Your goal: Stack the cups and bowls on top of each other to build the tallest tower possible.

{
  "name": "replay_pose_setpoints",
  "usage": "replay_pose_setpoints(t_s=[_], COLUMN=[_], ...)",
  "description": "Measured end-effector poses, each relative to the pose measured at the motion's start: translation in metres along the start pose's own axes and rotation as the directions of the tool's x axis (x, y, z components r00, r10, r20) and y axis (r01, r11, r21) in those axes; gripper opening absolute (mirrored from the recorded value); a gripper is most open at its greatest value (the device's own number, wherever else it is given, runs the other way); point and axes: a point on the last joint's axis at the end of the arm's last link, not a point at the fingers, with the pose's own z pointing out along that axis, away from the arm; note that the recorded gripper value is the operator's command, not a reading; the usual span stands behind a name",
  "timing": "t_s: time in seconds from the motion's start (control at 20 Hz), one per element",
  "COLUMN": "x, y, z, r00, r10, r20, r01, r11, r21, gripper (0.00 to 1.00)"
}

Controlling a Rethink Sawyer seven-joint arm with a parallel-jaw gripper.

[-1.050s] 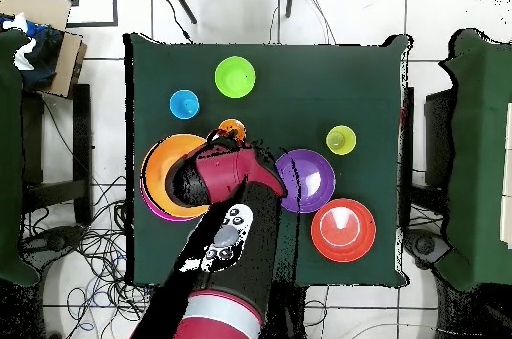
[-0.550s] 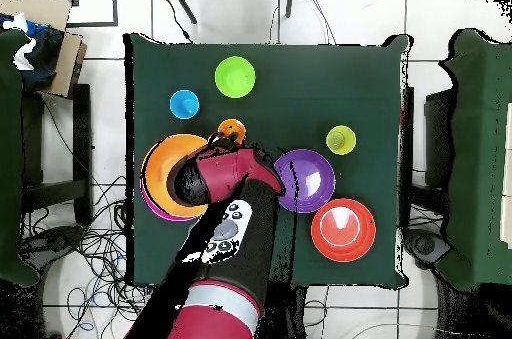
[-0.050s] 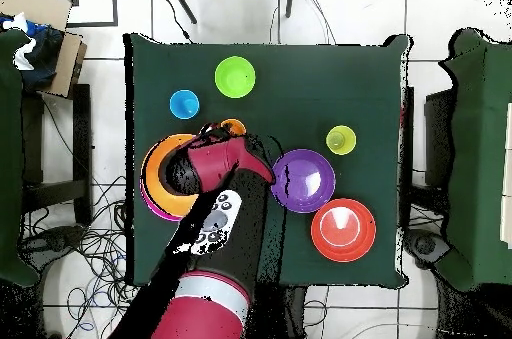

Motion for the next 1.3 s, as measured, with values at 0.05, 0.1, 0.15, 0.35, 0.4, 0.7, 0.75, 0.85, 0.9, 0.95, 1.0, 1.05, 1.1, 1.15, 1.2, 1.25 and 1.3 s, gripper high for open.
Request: replay_pose_setpoints(t_s=[0.05,0.1,0.15,0.35,0.4,0.7,0.75,0.85,0.9,0.95,1.0,1.05,1.1,1.15,1.2,1.25,1.3], x=[-0.002,-0.004,-0.007,-0.018,-0.020,-0.029,-0.029,-0.027,-0.026,-0.024,-0.022,-0.021,-0.019,-0.015,-0.013,-0.011,-0.009], y=[0.001,0.003,0.005,0.010,0.011,0.013,0.012,0.011,0.010,0.009,0.009,0.008,0.007,0.005,0.004,0.003,0.001], z=[-0.001,-0.002,-0.003,-0.007,-0.007,-0.008,-0.008,-0.005,-0.003,-0.002,0.001,0.002,0.004,0.008,0.010,0.012,0.015], r00=[1.0000,1.0000,1.0000,0.9999,0.9999,0.9995,0.9995,0.9996,0.9997,0.9997,0.9998,0.9998,0.9999,0.9999,0.9999,0.9999,0.9999], r10=[0.001,0.003,0.004,0.011,0.012,0.011,0.009,0.006,0.003,0.001,-0.001,-0.002,-0.005,-0.009,-0.011,-0.013,-0.016], r20=[-0.001,-0.003,-0.005,0.005,0.009,0.030,0.030,0.028,0.026,0.024,0.021,0.019,0.017,0.010,0.008,0.005,0.002], r01=[-0.001,-0.003,-0.004,-0.011,-0.012,-0.011,-0.010,-0.006,-0.004,-0.002,0.001,0.002,0.004,0.009,0.011,0.013,0.016], r11=[1.0000,1.0000,1.0000,0.9999,0.9999,0.9999,0.9999,0.9999,0.9998,0.9998,0.9997,0.9997,0.9995,0.9992,0.9990,0.9988,0.9985], r21=[0.002,0.005,0.008,0.006,0.004,0.004,0.007,0.014,0.017,0.020,0.024,0.026,0.030,0.038,0.043,0.047,0.053], gripper=[1.00,1.00,1.00,1.00,1.00,1.00,1.00,1.00,1.00,1.00,1.00,1.00,1.00,1.00,1.00,1.00,1.00])
